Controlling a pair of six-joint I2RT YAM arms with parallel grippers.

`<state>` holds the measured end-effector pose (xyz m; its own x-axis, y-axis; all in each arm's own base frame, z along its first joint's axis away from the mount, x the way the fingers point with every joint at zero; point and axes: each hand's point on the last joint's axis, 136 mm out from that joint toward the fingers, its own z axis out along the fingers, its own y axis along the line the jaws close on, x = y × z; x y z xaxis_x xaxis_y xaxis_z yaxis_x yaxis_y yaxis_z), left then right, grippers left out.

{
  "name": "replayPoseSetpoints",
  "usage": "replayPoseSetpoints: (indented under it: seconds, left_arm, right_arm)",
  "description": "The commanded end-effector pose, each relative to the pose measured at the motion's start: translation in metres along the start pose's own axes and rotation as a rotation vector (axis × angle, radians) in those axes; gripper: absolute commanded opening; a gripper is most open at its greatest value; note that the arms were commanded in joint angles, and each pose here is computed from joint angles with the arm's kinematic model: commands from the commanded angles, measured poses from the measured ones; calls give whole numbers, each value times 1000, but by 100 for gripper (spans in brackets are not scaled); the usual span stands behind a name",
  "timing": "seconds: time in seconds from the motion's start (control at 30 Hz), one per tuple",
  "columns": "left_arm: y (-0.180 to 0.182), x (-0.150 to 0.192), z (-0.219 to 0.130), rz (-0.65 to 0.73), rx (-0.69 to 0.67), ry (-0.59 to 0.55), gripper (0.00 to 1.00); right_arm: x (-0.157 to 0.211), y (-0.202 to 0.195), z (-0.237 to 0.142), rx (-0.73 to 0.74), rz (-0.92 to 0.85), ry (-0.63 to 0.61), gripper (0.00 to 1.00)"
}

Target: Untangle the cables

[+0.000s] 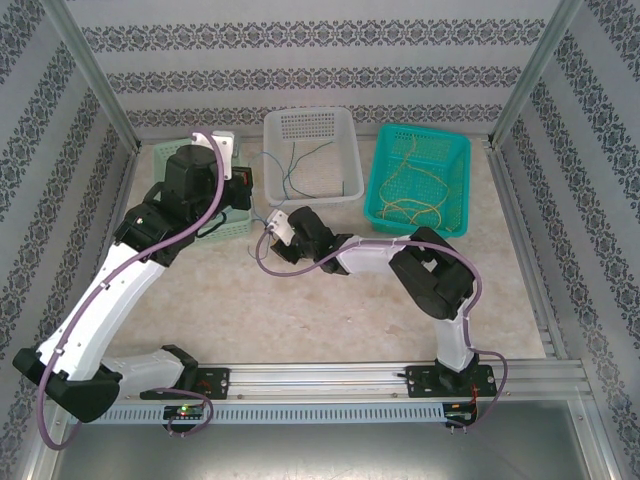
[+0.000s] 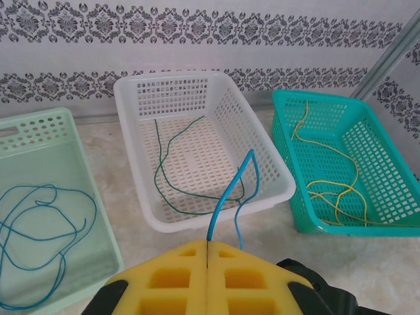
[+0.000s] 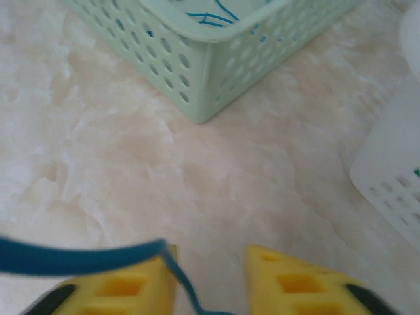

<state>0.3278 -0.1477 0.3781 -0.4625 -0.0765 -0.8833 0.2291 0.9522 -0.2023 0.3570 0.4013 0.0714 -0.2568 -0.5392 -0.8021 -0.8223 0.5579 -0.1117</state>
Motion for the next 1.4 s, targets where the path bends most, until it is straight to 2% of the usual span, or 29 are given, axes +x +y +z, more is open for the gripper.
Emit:
replayPoseSetpoints:
  seconds: [0.0,0.03,0.07,0.3,0.5,0.67,0.77,0.83,1.0,1.17,1.23,1.33,1.37]
  left_arm:
    - [4,-15,-11,-29,10,-64,0]
    - [10,-19,-14,-28,-6,-75,0]
    - [18,-24,-17,-24,-35,-92,0]
    - [88,-72,-41,-14,-236,-213,0]
    - [124,-114,-48,-36,-289,-276,1]
    - [152,-122,-28,-28,-348,-247,1]
    - [186,-120,-13,-42,-426,-215,1]
    - [204,-122,-4,-89,-411,-205,1]
    - [217,-106,34,-131,-352,-121,1]
    - [248,-56,82,-182,-386,18,1]
    - [262,-32,101,-197,-407,90,9]
    - [270,-2,120,-223,-410,183,14]
    - [271,4,123,-228,-409,198,19]
  right_arm:
    - [-8,3,2,-35,9,-16,9]
    - [-5,5,1,-42,12,-5,2]
    - [-1,6,-2,-51,18,6,0]
    - [40,22,-27,-93,115,89,0]
    - [62,25,-42,-72,167,134,0]
    - [60,24,-53,-55,197,113,0]
    - [58,23,-58,-49,211,107,0]
    - [59,23,-60,-46,222,107,0]
    - [42,25,-71,-68,267,62,0]
    - [-1,40,-87,-191,284,-12,0]
    - [-18,48,-95,-254,277,-40,0]
    - [-32,59,-104,-325,264,-40,0]
    - [-34,60,-105,-340,264,-37,0]
